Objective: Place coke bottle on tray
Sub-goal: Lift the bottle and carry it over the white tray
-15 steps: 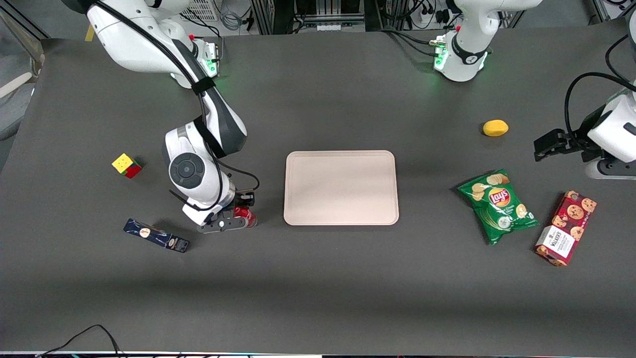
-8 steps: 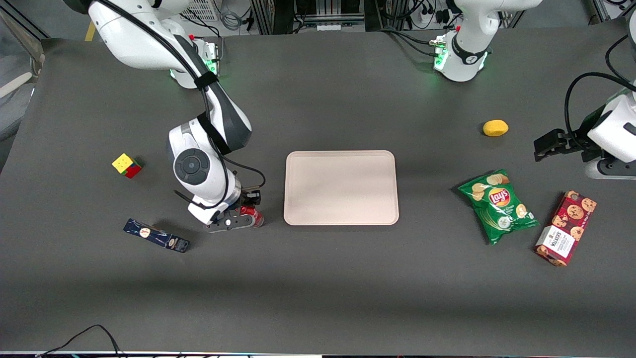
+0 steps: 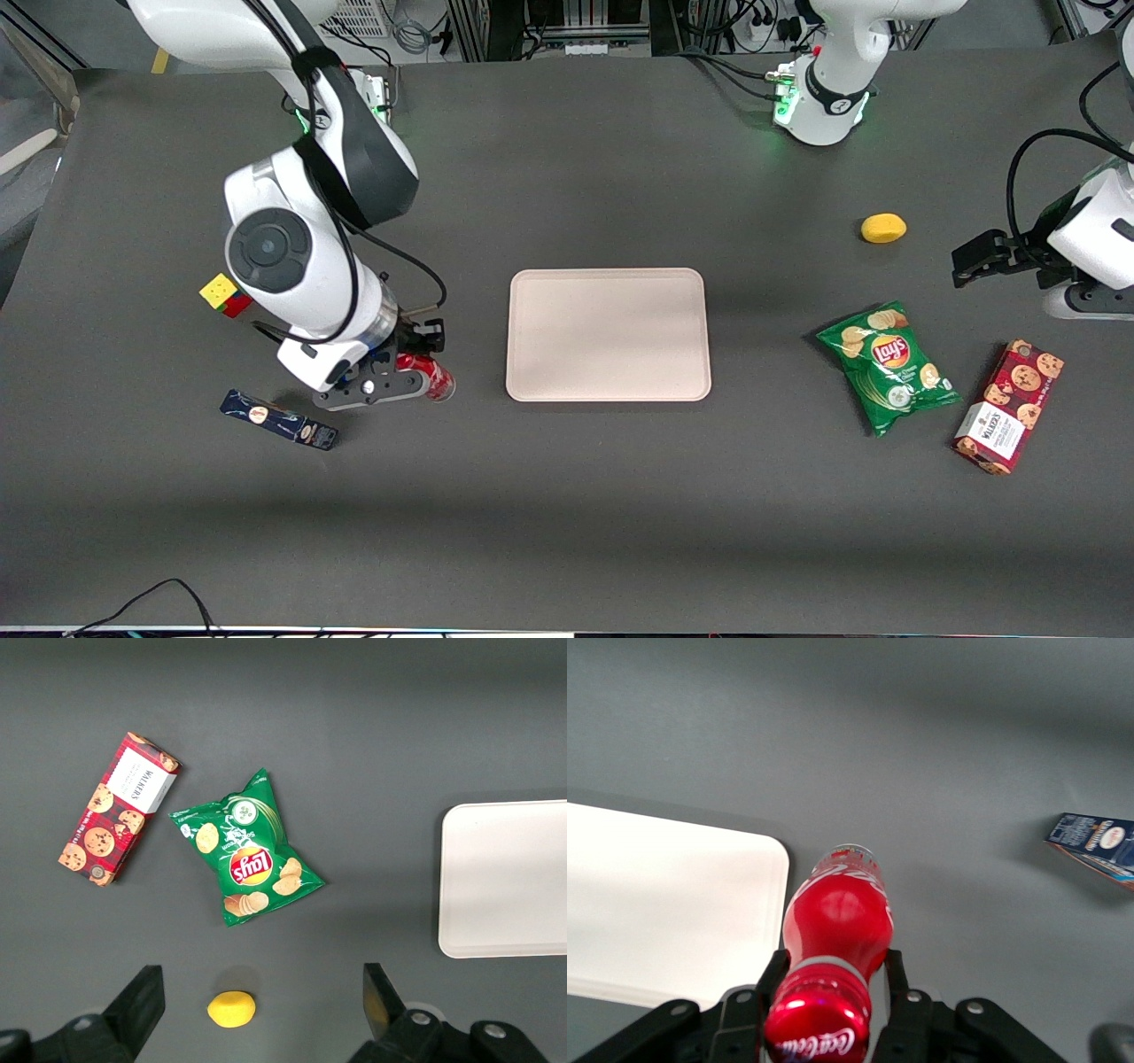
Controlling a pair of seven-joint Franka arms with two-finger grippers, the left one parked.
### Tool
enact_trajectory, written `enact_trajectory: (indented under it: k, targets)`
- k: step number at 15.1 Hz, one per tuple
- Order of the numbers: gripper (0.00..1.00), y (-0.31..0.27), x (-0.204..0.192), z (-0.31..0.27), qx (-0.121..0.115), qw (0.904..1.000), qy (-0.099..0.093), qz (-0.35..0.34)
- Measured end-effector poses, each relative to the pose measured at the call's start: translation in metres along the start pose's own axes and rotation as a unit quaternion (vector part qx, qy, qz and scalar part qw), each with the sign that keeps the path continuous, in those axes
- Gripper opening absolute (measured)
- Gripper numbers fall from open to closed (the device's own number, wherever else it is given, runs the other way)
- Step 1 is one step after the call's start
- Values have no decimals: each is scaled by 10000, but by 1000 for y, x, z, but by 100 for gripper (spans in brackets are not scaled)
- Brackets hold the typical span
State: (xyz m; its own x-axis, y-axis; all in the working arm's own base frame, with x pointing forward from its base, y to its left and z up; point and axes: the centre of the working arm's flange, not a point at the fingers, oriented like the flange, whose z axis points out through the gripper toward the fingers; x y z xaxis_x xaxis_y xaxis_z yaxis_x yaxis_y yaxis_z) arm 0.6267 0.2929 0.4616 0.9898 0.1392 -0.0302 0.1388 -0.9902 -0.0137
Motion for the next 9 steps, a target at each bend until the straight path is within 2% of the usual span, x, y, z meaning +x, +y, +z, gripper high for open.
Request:
enact_trajectory:
  k: [6, 9]
  targets:
    - [47, -14, -7, -24, 51, 10000, -24, -37]
    - [47, -61, -23, -19, 191, 9990, -144, 378]
